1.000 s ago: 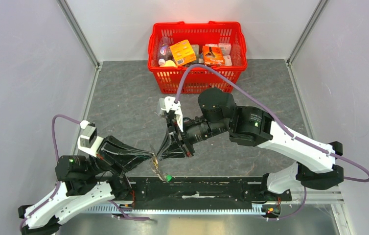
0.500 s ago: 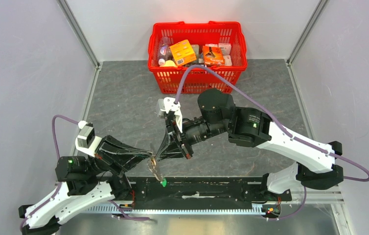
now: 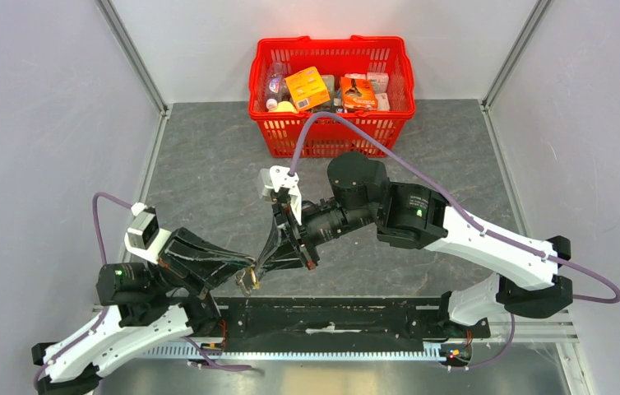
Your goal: Put the keys on the keyring
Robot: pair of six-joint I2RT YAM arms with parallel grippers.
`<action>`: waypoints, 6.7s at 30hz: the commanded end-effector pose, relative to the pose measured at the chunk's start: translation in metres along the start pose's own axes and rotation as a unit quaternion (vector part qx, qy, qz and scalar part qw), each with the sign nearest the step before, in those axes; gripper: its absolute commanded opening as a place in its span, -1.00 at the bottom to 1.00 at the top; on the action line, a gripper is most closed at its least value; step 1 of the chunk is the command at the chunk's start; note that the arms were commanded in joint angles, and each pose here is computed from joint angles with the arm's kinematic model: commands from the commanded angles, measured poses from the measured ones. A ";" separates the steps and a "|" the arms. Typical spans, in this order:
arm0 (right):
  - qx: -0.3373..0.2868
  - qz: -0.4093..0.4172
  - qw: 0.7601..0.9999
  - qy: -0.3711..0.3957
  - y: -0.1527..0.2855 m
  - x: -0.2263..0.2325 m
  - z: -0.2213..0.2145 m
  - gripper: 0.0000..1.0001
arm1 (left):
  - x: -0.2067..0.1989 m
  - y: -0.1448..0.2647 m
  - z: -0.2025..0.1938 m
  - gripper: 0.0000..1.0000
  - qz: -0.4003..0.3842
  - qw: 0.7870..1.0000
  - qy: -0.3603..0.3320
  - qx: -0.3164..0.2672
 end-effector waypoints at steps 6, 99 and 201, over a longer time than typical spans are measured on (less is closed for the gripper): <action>-0.003 -0.044 0.999 0.012 0.011 -0.006 0.006 -0.20 | -0.021 -0.003 0.008 -0.96 -0.045 0.999 0.009 -0.010; -0.108 -0.517 0.847 0.059 0.083 -0.147 -0.142 -0.69 | 0.170 -0.009 0.025 -0.96 0.372 0.905 0.097 -0.183; -0.002 -0.739 0.624 -0.255 0.320 -0.067 -0.229 0.94 | 0.117 0.105 0.038 0.80 0.483 0.870 -0.024 -0.091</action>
Point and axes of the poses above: each gripper's point midway between its finger pads, its own y axis back along the fingers, its own x axis along the line the jaws close on, z = x × y, the point moved 1 cm from there along y, back along the fingers, and after that the axes turned 14 degrees about y, right-handed, at the moved point
